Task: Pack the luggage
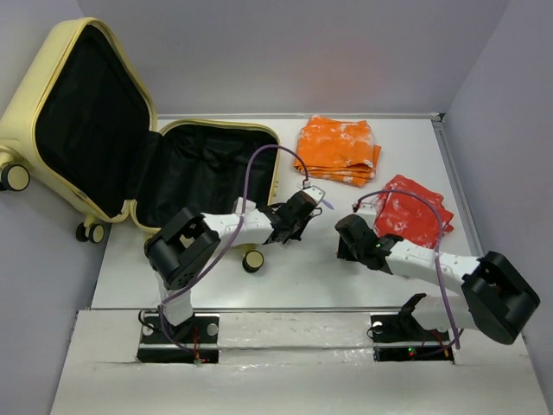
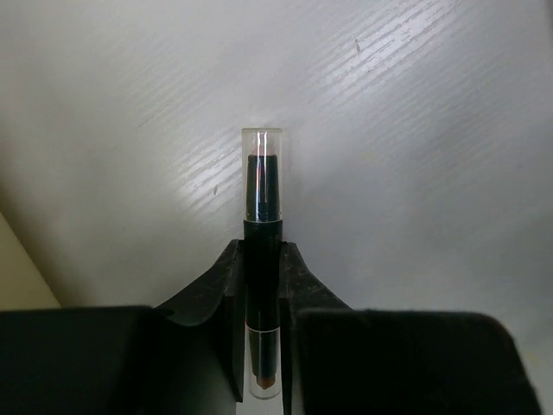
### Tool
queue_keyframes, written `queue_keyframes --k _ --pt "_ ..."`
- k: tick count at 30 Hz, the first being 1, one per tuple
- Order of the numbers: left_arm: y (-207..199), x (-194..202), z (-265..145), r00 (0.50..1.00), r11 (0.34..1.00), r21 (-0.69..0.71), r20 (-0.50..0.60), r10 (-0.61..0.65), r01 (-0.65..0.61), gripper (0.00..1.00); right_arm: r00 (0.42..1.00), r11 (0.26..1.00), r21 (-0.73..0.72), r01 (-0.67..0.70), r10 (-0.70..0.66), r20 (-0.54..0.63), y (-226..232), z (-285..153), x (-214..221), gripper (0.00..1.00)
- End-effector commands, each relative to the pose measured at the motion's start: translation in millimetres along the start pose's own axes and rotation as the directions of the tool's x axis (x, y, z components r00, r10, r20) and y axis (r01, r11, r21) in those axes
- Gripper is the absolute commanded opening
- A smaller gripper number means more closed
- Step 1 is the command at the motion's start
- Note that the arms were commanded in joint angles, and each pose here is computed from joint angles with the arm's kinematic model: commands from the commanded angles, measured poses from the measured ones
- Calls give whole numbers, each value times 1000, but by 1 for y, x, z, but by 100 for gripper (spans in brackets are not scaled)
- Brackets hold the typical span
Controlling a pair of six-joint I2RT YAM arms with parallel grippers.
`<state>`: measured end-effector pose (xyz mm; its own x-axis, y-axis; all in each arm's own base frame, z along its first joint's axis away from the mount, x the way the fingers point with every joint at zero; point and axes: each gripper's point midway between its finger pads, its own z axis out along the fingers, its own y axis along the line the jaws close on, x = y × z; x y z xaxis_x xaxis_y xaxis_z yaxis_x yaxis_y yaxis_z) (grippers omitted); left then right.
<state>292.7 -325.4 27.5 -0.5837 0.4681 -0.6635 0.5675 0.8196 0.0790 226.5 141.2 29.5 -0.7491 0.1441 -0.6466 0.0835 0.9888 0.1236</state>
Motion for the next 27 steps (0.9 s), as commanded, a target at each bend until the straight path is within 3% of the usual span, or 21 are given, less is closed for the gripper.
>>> queue_keyframes --k 1,6,7,9,12,15,18,24,27 --pt "0 -65 -60 971 990 72 199 -132 120 6 996 1000 21 -22 20 86 21 15 -34 47" --pt "32 -117 -145 886 964 128 380 -266 234 6 996 1000 25 -17 14 93 29 26 -43 46" --pt "46 -127 -171 848 951 135 430 -310 279 6 997 1000 30 -4 2 76 30 30 -39 46" --pt "83 -130 -202 795 927 111 485 -365 358 6 998 999 34 1 -3 69 32 33 -39 46" --pt "133 -114 -223 753 890 21 524 -398 456 6 997 1000 -17 -23 25 68 39 25 -40 49" --pt "162 -99 -227 762 875 -41 512 -397 483 6 997 998 -52 -33 36 74 40 17 -42 65" --pt "197 -87 -224 770 850 -122 504 -392 512 6 995 996 -81 -37 44 91 42 7 -49 74" --pt "253 -51 -197 778 773 -258 459 -430 580 6 996 999 -43 -16 20 85 42 15 -50 76" --pt "264 -42 -192 762 746 -271 462 -453 608 14 997 1000 2 -1 0 82 40 26 -53 76"
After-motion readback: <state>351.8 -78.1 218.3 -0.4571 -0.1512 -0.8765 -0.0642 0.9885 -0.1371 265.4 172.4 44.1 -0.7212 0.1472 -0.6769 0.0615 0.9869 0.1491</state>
